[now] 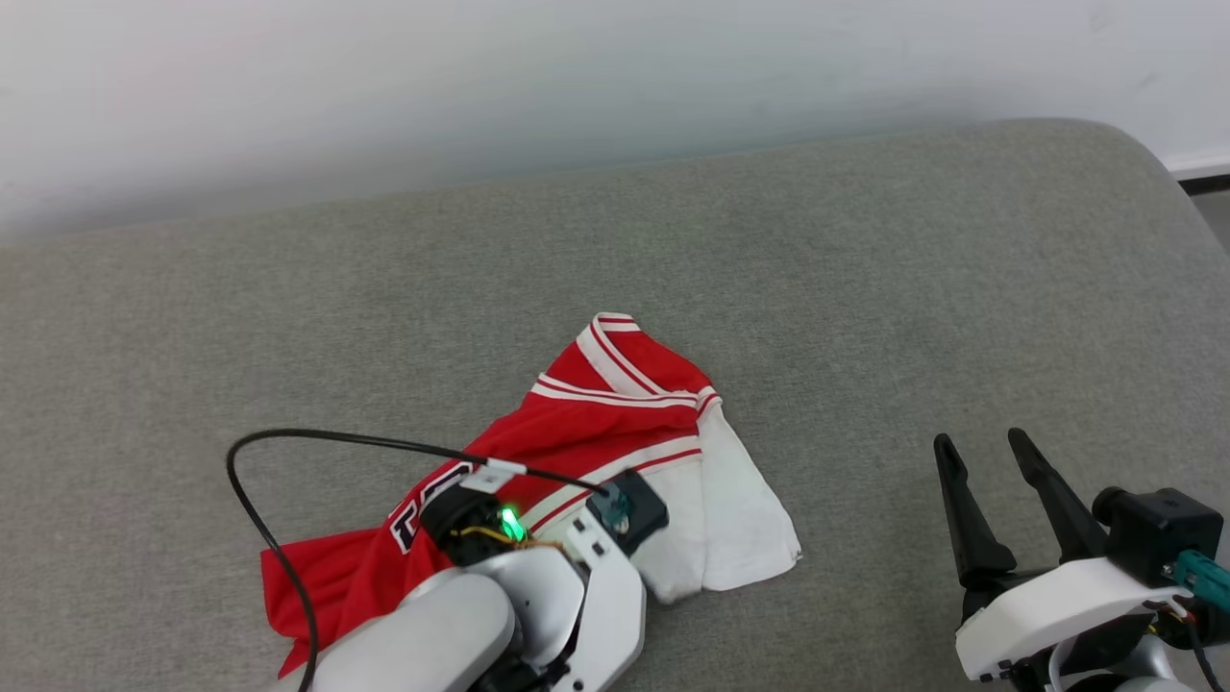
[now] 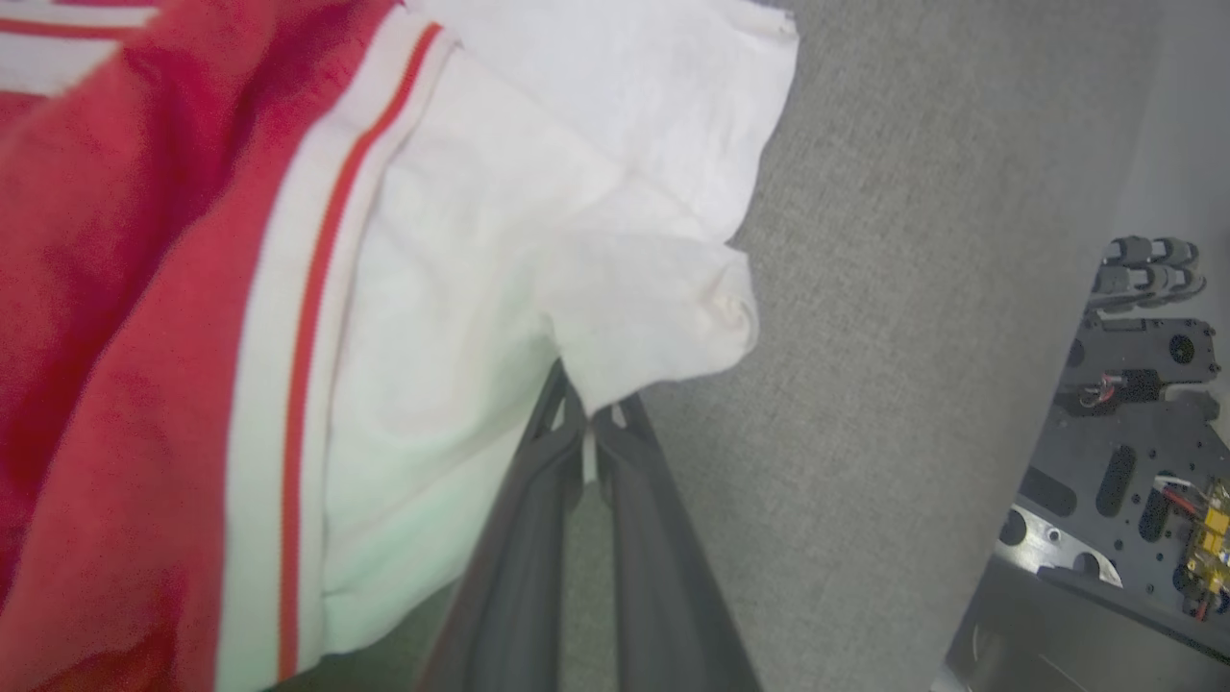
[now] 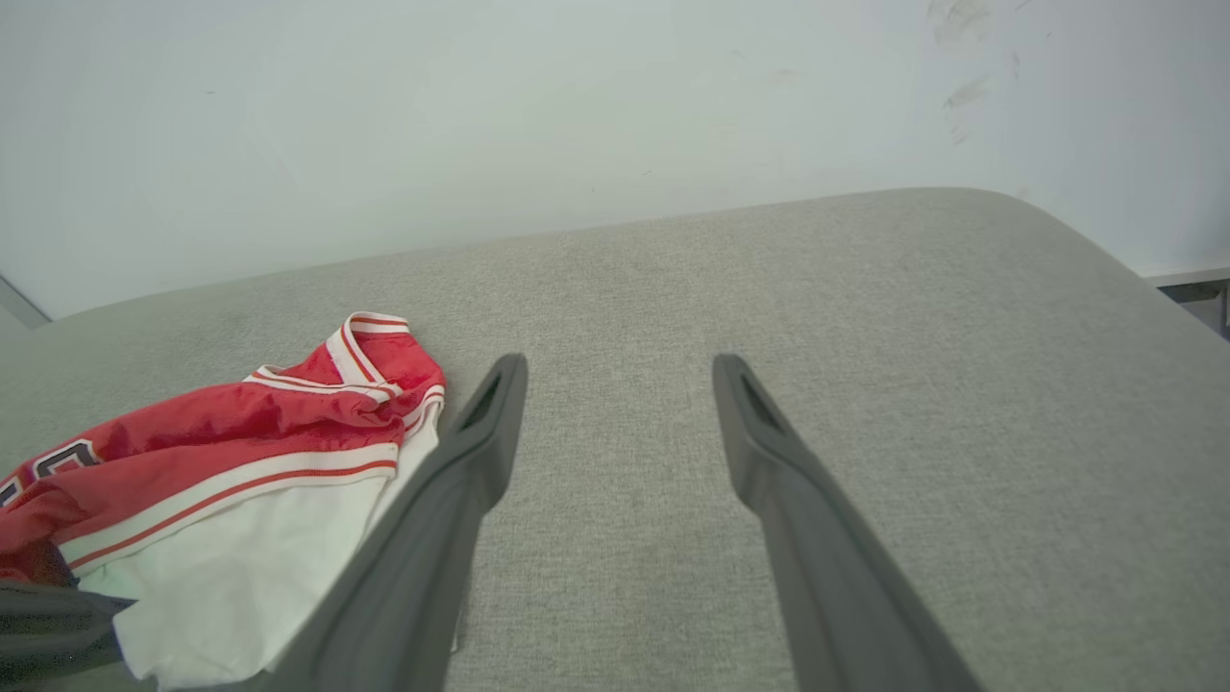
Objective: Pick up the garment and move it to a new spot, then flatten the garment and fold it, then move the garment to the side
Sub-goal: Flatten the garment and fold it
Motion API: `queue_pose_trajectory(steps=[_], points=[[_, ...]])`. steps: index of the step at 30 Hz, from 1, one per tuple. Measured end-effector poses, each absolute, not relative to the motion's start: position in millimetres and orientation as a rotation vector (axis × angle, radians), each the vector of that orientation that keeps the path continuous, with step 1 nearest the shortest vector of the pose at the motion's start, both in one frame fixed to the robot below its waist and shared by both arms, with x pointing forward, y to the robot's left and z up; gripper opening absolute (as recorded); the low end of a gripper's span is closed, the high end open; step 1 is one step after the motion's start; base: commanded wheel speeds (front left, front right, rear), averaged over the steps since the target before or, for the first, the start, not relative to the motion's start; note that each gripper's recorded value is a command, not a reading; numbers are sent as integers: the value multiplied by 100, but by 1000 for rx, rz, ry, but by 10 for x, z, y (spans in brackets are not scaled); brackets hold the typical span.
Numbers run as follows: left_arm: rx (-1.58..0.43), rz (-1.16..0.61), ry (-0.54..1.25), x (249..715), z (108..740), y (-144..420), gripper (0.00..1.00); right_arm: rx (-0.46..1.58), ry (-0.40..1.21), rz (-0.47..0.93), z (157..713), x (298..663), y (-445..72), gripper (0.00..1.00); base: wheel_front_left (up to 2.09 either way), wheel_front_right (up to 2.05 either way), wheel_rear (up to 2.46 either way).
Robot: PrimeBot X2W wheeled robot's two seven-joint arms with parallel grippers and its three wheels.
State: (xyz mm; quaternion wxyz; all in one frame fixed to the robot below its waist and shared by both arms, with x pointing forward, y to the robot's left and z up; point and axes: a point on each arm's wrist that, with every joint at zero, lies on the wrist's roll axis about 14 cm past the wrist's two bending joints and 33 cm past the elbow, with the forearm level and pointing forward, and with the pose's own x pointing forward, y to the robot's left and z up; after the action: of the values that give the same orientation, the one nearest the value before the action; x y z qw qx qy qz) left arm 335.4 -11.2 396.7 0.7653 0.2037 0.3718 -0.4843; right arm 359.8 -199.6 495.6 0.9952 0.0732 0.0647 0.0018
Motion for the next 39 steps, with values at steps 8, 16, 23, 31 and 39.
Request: queue_pose_trajectory(steps=[8,16,23,31,39], points=[[189,-817,458,3967,4818,-6,0,151,116,30,5000,3643,-1918,100,0,0,0],[-39,-359,410,4417,4848,1071,0,151,126,56,4988,3714,-1839,100,0,0,0],[-183,-85,551,4348,4235,1803,0,150,165,65,4877,3777,-1811,100,0,0,0],[-261,-64,697,4138,3763,1774,40,149,178,64,4835,3820,-1831,100,0,0,0],[-218,-86,451,4230,4153,1732,100,141,140,57,4973,3756,-1875,100,0,0,0]])
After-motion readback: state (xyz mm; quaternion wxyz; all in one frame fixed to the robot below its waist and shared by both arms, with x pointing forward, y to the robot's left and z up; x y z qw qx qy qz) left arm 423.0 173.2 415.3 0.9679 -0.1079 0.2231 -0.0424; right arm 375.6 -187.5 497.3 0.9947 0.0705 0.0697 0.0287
